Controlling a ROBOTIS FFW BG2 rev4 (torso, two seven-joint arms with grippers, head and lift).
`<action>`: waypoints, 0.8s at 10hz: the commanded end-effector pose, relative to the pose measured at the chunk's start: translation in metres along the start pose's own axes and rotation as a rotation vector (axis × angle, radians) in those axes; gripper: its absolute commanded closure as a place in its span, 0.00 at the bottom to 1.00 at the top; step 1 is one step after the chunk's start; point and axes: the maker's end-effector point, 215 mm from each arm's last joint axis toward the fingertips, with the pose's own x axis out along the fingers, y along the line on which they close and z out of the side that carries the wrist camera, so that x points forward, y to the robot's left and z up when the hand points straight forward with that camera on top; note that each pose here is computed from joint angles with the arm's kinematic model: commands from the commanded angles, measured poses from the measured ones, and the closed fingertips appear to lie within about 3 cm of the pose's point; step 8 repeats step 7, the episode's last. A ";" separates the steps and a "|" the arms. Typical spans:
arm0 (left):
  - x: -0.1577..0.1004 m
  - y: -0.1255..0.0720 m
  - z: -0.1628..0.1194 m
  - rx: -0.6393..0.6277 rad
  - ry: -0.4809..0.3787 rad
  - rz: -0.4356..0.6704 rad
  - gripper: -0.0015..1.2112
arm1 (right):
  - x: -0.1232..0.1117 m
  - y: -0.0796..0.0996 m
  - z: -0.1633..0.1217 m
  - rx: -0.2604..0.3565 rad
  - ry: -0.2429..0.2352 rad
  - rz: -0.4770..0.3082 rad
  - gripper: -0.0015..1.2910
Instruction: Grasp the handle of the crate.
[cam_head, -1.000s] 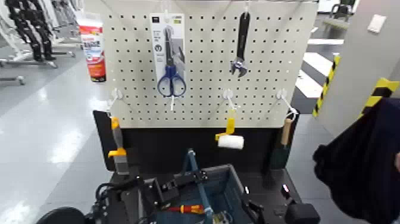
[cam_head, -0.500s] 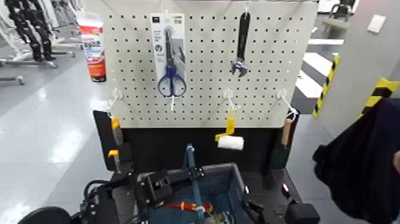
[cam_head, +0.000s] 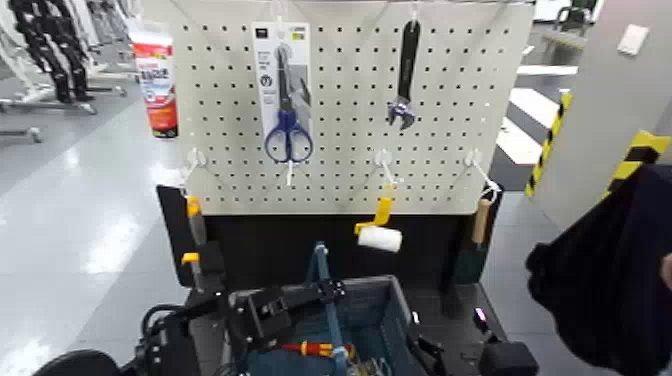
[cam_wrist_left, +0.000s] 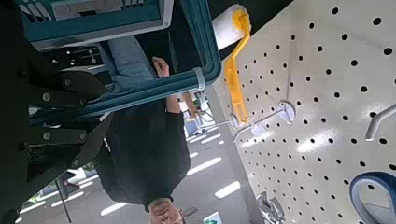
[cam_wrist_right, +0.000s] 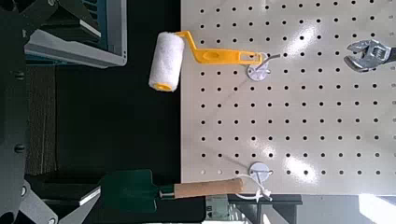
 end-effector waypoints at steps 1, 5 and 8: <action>0.000 0.000 -0.002 -0.022 -0.006 -0.008 0.98 | 0.000 0.001 0.002 -0.009 -0.007 0.000 0.11; 0.000 0.000 -0.003 -0.029 -0.010 -0.012 0.98 | -0.001 0.000 0.002 -0.013 -0.009 -0.003 0.11; 0.000 0.000 -0.004 -0.034 -0.011 -0.014 0.98 | 0.000 0.001 0.004 -0.019 -0.015 -0.002 0.11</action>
